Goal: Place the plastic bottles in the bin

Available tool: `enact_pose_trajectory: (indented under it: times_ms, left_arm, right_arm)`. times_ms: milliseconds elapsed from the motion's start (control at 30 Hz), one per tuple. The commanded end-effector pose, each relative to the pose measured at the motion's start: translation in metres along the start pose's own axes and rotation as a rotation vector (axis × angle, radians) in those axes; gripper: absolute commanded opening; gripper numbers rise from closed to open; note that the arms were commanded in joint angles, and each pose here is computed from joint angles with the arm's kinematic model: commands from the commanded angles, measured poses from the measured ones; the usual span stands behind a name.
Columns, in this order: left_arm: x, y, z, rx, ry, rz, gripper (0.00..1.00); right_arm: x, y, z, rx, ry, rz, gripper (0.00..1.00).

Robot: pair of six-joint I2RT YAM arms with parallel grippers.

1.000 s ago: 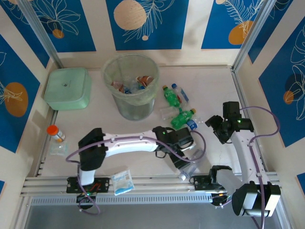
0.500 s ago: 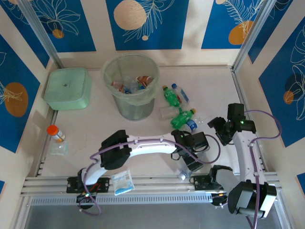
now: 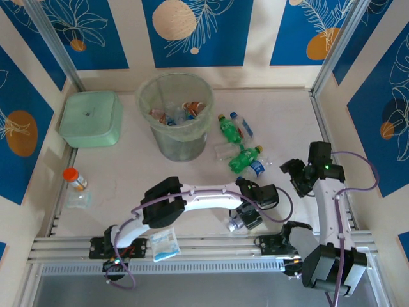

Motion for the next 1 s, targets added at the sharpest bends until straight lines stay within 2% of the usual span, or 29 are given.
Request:
enact_pose_trajectory:
  times_ms: [0, 267, 367, 500, 667, 800, 867, 967]
  left_arm:
    - [0.0, -0.018, -0.003, -0.029, -0.008, -0.038, 0.62]
    - [0.004, -0.076, -0.013, -0.132, 0.0, -0.046, 0.59]
    - [0.011, -0.117, -0.017, -0.195, 0.012, -0.073, 0.58]
    - [0.032, -0.195, -0.022, -0.331, 0.024, -0.117, 0.6]
    - [0.099, -0.289, -0.03, -0.506, -0.045, -0.243, 0.62]
    - [0.174, -0.349, -0.032, -0.635, -0.181, -0.335, 0.62]
    - [0.203, -0.372, -0.031, -0.698, -0.235, -0.365, 0.62]
    - [0.244, -0.383, -0.034, -0.754, -0.282, -0.459, 0.62]
  right_arm:
    - [-0.001, -0.001, 0.004, 0.015, -0.005, -0.024, 0.76]
    - [-0.002, -0.011, 0.002, -0.014, 0.004, -0.054, 0.76]
    - [0.0, -0.015, 0.0, -0.024, 0.0, -0.065, 0.76]
    - [0.001, -0.017, -0.001, -0.028, 0.0, -0.075, 0.76]
    - [0.002, -0.015, 0.001, -0.031, 0.016, -0.1, 0.75]
    - [0.002, -0.013, 0.005, -0.022, 0.007, -0.098, 0.75]
    - [0.001, -0.011, 0.006, -0.017, 0.007, -0.095, 0.75]
    - [0.002, -0.009, 0.01, -0.01, 0.009, -0.104, 0.75]
Point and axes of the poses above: each hand's point on the last joint's axis, 136 mm out from that joint toward the fingers, its own y axis out along the fingers, its own x axis along the line the jaws close on, z = x × y, the point moved 6 cm from there along -y, back along the fingers, and after that the axes turned 9 degrees about -y, right-handed, at the moved point
